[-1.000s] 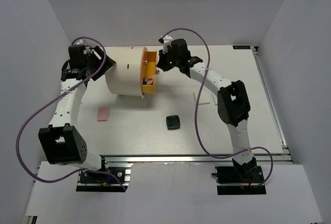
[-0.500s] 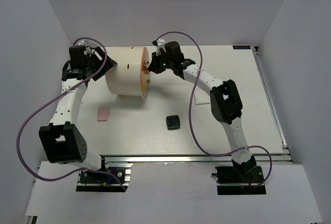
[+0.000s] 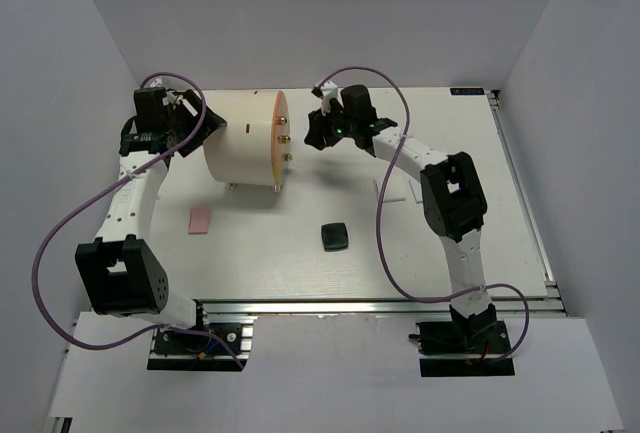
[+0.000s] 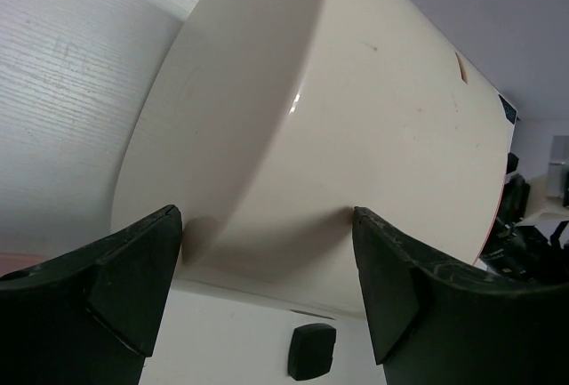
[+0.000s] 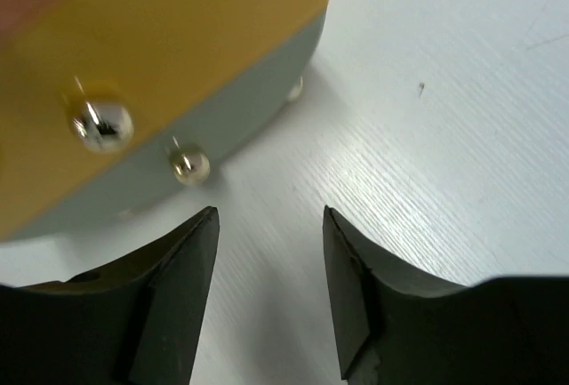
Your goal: Organize the makeup
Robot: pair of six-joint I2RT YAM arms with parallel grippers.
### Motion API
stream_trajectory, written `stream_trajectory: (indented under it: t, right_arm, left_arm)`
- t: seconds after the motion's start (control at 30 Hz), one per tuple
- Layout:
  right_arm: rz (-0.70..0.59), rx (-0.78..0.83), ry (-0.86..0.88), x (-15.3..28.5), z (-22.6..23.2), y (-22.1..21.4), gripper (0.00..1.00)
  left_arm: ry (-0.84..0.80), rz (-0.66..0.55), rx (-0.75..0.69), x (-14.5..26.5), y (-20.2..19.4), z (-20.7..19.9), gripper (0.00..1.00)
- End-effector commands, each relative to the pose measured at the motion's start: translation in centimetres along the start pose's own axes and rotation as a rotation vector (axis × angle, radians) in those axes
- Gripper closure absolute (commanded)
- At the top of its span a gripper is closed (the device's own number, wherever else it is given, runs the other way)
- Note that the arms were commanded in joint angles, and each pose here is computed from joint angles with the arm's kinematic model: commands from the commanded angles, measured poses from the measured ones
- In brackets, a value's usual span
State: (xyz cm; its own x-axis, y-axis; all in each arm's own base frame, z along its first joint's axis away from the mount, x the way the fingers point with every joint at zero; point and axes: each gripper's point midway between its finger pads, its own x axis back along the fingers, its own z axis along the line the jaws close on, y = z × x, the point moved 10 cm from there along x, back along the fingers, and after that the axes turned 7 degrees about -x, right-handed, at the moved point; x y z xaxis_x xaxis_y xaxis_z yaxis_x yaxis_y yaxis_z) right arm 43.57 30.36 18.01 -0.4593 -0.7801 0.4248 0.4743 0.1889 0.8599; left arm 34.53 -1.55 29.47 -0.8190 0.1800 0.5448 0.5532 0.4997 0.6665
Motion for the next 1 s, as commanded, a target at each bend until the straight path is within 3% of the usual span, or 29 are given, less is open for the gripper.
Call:
stream_trajectory:
  t: [0.0, 0.1, 0.23, 0.97]
  right_arm:
    - [-0.059, 0.143, 0.096, 1.4, 0.1, 0.5, 0.42]
    - [-0.038, 0.185, 0.23, 1.1, -0.1, -0.8, 0.32]
    - [0.002, 0.214, 0.383, -0.3, -0.3, -2.6, 0.31]
    - [-0.054, 0.282, 0.445, -6.3, -0.2, -1.9, 0.33]
  left_arm:
    - [0.006, -0.015, 0.001, 0.5, 0.7, -0.5, 0.13]
    - [0.006, -0.015, 0.001, 0.4, 0.8, -0.5, 0.13]
    - [-0.003, -0.015, -0.001, 0.4, 0.8, -0.6, 0.13]
    - [0.005, 0.021, 0.011, -0.1, 0.2, 0.0, 0.12]
